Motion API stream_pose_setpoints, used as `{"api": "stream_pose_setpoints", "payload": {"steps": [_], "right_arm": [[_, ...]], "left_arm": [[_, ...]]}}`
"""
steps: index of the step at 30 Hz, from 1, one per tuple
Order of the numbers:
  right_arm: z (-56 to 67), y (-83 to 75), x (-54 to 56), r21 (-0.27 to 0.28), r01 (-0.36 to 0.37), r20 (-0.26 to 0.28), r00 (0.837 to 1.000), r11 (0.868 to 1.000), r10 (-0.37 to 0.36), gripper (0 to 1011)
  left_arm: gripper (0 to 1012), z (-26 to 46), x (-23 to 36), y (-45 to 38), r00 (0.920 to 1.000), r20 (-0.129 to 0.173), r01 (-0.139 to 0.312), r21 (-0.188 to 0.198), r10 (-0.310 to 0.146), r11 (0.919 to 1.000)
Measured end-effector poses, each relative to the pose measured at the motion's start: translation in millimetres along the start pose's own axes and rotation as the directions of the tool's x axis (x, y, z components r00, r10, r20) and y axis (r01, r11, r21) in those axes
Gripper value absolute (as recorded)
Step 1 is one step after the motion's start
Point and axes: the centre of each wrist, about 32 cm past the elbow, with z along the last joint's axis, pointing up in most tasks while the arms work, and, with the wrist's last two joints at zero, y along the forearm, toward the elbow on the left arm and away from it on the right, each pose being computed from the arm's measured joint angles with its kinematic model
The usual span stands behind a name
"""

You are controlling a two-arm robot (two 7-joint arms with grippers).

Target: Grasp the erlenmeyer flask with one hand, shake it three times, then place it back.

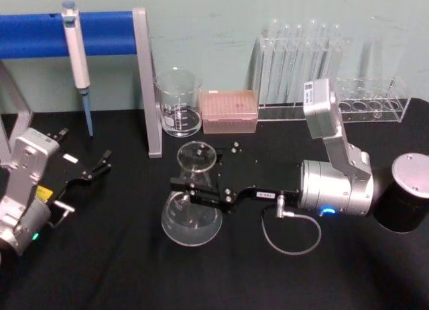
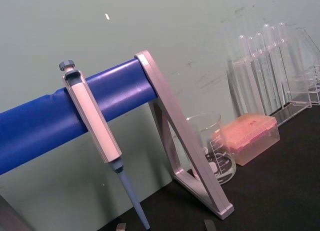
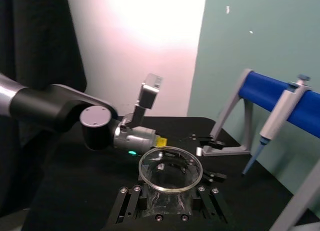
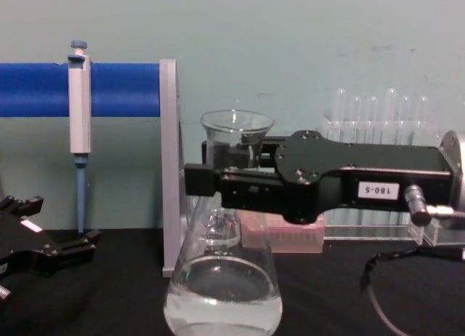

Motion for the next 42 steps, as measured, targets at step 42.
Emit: {"api": "stream_pose_setpoints", "payload": {"steps": [42], "right_arm": [[-4.2,-1.8,3.5,0.025,0.209,-0.027,0.978,0.977,-0.209,456]], "left_arm": [[1001,0.0,0.0,0.0,1.0000,0.000,0.000,0.000,0.000,1.0000]]}}
